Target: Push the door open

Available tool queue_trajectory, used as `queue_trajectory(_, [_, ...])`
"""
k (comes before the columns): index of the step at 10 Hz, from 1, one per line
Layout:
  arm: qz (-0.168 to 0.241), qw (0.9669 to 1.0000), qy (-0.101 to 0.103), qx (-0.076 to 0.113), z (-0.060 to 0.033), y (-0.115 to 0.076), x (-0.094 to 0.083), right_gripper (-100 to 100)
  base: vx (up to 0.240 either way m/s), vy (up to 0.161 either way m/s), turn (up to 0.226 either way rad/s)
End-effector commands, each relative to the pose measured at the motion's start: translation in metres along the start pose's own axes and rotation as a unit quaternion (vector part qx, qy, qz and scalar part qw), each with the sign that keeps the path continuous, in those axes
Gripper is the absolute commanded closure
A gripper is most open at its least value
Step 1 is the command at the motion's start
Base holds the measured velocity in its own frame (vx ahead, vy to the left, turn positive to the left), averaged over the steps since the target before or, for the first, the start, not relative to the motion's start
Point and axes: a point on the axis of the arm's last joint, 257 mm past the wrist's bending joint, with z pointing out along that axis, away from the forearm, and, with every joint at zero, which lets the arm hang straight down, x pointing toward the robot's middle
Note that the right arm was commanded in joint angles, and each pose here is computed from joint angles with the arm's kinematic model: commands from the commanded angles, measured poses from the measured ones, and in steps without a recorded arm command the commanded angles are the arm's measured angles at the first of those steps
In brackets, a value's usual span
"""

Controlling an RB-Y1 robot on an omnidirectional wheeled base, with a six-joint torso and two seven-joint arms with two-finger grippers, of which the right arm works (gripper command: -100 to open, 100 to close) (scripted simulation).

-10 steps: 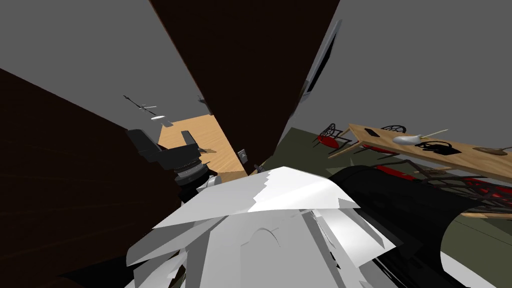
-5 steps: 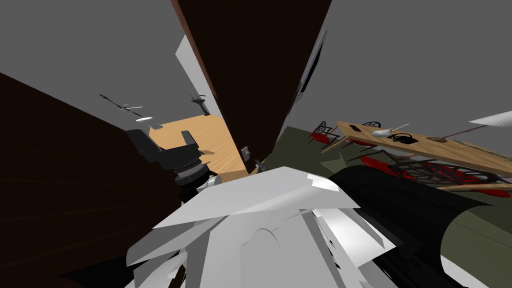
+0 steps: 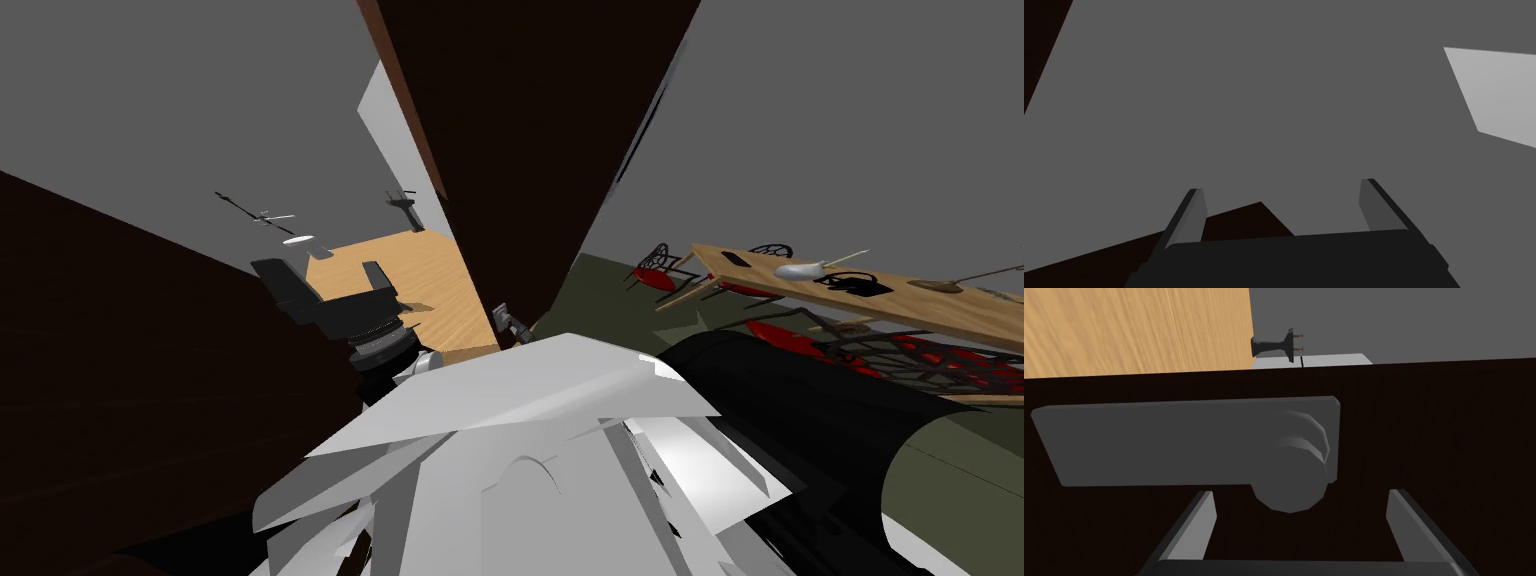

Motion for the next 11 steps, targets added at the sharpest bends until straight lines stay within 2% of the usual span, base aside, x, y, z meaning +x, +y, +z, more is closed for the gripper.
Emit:
queue_trajectory(1, [-0.001,1.0,-0.003,0.0,0.0044,-0.001,-0.003,-100,0.157,0.113,0.009])
queue_trajectory(3, [-0.001,1.0,-0.003,0.0,0.0048,0.0,-0.003,-100,0.123,0.064,0.02])
queue_trajectory(4, [-0.001,1.0,-0.003,0.0,0.0048,0.0,-0.003,100,-0.01,-0.002,-0.008])
queue_trajectory(9, [-0.001,1.0,-0.003,0.0,0.0048,0.0,-0.003,100,-0.017,-0.009,0.0])
queue_trajectory(10, [0.001,0.9999,-0.016,0.0,0.0035,0.0,-0.01,-100,-0.13,0.019,-0.19])
queue_trajectory(11, [0.001,0.9998,-0.021,0.001,0.003,0.0,-0.013,-100,-0.196,-0.003,-0.218])
